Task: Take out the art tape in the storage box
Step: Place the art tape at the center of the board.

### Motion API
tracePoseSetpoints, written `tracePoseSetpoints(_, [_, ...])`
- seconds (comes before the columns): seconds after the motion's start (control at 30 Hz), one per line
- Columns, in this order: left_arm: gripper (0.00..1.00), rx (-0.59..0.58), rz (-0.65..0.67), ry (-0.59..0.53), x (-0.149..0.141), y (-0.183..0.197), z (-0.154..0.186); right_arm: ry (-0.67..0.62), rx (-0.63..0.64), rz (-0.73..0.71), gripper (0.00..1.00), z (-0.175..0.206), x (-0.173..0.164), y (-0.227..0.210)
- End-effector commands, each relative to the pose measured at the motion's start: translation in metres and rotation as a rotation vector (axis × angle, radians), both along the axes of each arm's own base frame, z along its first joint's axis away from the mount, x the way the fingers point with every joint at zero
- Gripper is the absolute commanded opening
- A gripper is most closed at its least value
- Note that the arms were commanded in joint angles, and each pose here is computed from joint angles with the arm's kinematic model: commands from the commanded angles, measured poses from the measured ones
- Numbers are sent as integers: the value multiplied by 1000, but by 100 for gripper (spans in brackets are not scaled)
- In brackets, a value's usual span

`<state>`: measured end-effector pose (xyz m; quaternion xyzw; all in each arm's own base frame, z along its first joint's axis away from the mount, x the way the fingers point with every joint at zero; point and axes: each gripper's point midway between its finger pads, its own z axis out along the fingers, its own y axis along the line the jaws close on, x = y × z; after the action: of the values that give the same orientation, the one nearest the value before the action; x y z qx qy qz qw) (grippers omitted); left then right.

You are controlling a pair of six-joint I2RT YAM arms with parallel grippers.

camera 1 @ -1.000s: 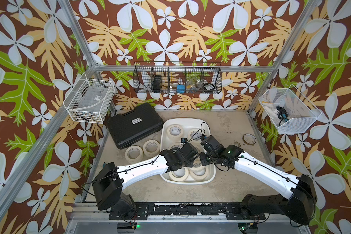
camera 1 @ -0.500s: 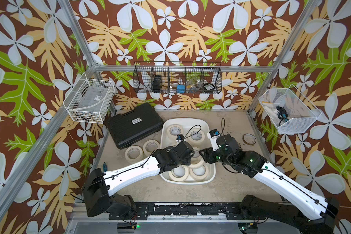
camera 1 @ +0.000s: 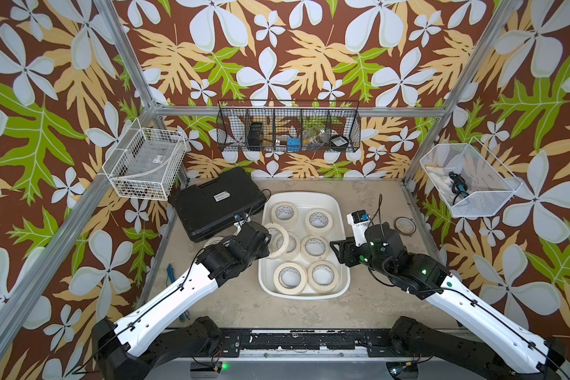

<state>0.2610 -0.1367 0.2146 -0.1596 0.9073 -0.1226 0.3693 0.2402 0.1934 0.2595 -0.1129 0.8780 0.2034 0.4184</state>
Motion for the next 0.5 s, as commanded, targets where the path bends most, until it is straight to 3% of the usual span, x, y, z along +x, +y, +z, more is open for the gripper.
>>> tracePoseSetpoints(0.0, [0,47,232,9,-11,55,-13,-19,5,0,66,3,3,2])
tracePoseSetpoints(0.17, [0,-28,396,18,-28,94,-37,-20,4,-2,66,1,3,1])
tracePoseSetpoints(0.47, [0,-52,477,214,-45,100,-105,-6,-7,1,66,-6,2,1])
